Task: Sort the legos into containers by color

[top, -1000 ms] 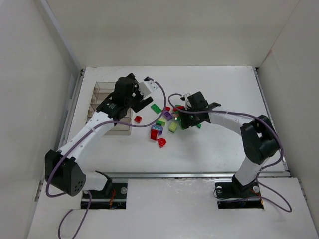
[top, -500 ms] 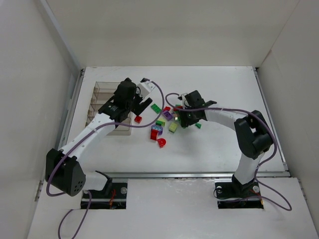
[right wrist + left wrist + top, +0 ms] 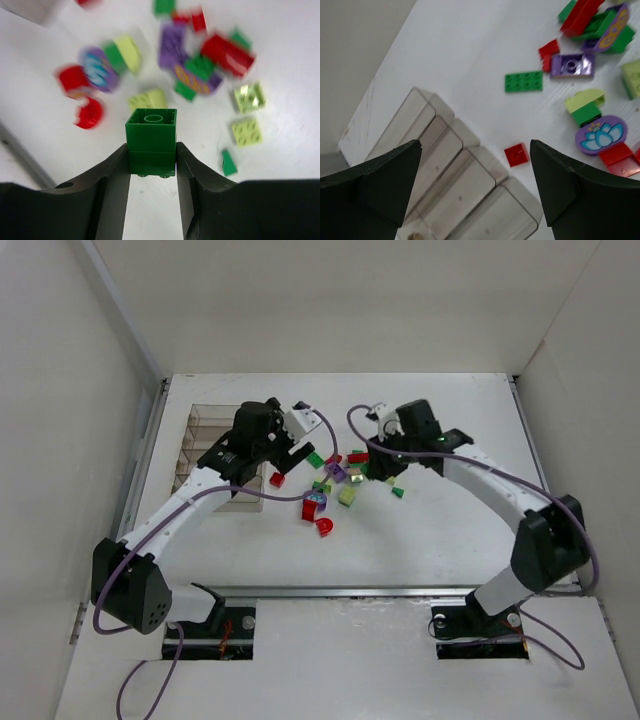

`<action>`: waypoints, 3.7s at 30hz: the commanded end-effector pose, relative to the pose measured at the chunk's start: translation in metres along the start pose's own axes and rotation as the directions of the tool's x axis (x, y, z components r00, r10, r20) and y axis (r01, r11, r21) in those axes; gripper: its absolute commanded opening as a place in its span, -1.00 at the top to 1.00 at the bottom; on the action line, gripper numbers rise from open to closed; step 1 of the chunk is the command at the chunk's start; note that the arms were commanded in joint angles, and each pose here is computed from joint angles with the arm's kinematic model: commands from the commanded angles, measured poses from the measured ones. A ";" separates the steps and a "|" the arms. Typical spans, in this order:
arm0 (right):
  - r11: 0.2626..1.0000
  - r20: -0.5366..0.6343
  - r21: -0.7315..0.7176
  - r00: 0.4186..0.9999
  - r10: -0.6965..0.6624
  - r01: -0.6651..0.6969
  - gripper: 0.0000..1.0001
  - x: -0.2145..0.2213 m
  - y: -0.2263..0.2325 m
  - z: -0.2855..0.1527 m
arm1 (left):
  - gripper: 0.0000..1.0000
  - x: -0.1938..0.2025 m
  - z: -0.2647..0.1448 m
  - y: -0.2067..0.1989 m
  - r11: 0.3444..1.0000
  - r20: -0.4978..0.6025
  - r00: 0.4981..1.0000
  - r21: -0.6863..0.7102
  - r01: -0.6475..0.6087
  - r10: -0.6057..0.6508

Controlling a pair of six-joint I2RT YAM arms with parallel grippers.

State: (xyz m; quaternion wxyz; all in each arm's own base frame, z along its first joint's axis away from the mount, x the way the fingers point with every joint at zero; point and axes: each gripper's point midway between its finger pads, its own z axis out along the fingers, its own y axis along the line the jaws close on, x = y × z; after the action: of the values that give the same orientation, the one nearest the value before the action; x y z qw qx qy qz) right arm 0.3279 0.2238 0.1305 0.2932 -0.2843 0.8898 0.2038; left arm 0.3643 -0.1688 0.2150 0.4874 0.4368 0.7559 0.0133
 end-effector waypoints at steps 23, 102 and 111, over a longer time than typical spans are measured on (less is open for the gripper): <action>0.773 0.173 -0.612 0.982 -0.076 0.167 1.00 -0.067 0.101 -0.087 | -0.71 -0.128 -0.055 -0.099 0.206 0.593 -0.199 -0.543 -0.814 0.780; 0.946 0.163 -0.325 0.985 0.063 -0.007 1.00 -0.092 0.035 -0.019 | 0.58 0.188 -0.022 0.013 0.971 -0.431 0.888 0.093 0.222 -0.161; 0.946 0.169 -0.324 0.984 0.061 -0.003 0.86 -0.092 0.038 -0.030 | -1.00 0.171 -0.031 0.022 0.986 -0.363 0.930 0.123 0.112 -0.060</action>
State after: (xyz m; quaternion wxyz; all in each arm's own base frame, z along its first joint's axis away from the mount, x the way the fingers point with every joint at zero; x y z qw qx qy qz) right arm 0.3541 0.2681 0.1938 0.2965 -0.2875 0.8322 0.3699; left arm 0.3188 -0.0211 0.0821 0.2612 0.4103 0.8737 0.0113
